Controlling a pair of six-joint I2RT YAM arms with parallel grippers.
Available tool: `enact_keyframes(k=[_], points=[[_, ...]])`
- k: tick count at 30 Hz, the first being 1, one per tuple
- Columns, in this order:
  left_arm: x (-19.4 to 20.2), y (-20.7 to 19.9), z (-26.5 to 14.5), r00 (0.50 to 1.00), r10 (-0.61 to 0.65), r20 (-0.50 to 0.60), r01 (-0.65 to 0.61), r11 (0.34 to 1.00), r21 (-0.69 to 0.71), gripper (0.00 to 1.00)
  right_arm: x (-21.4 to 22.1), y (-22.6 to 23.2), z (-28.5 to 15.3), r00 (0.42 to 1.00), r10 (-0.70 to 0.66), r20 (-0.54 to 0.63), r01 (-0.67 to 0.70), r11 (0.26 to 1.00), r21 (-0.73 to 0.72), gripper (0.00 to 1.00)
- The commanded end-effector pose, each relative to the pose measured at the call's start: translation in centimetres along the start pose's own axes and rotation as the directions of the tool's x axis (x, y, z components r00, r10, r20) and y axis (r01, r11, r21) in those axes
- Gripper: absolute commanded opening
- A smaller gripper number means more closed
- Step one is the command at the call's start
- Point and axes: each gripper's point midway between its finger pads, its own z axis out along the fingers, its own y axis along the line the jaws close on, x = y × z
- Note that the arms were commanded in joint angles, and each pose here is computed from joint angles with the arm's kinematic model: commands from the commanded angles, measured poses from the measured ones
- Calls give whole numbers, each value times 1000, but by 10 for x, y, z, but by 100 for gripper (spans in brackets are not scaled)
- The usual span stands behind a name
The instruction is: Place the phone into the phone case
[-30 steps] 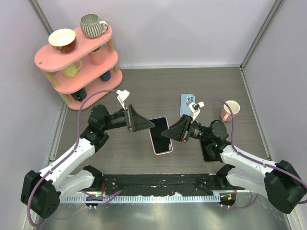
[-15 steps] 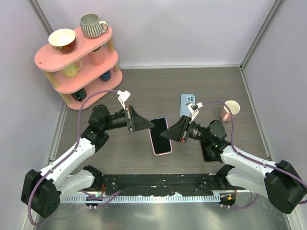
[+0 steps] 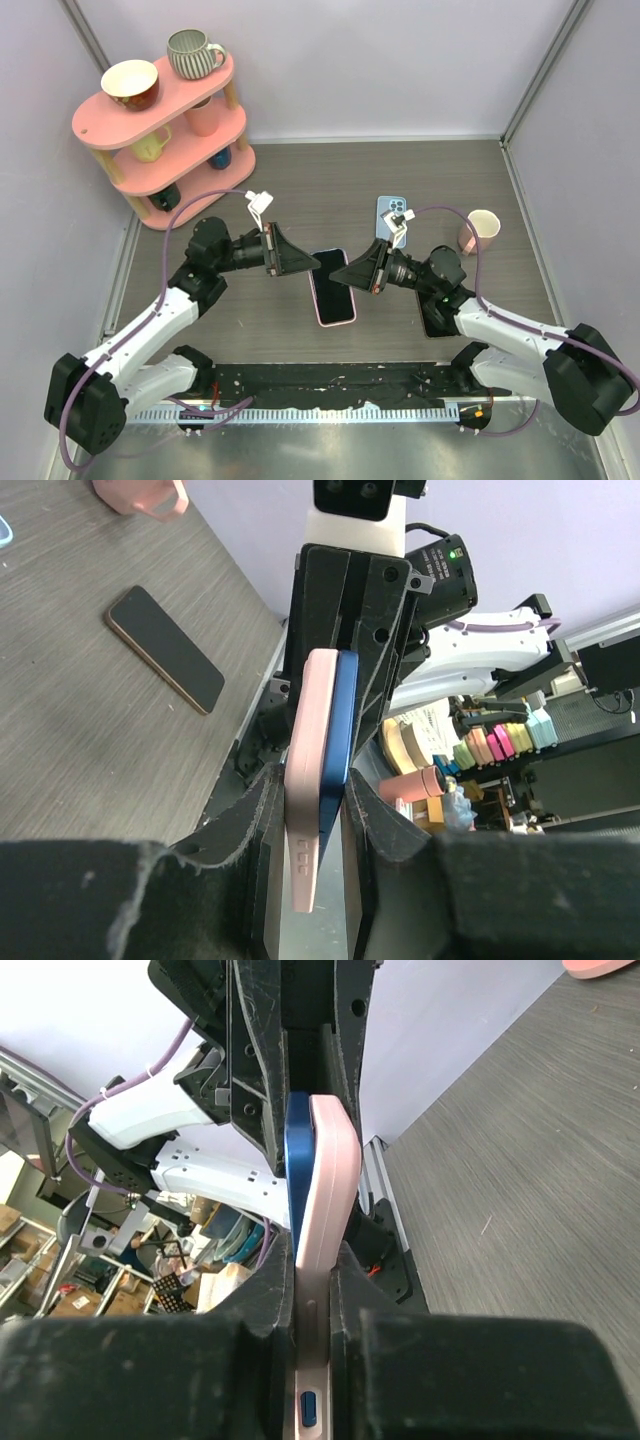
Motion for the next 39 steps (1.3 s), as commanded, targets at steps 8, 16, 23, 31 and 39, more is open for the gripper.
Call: enact_keyframes(k=[8,16,23,31,39], points=[[3,-13,-9,997,76,-25,-76,997,-7,64,-40,55,1,978,-142,152,163,977,-140,1],[18,-28,-13,999,48,-25,-44,990,131,68,-61,67,1,959,-171,226,200,974,-109,1],[23,-30,0,997,46,-55,-37,988,152,65,-62,72,7,939,-229,257,263,959,-103,1],[34,-30,8,992,43,-118,-21,983,182,19,-60,72,13,932,-247,264,276,958,-80,11],[39,-36,0,985,123,-120,-99,976,193,0,-72,86,10,928,-258,270,282,958,-54,44]])
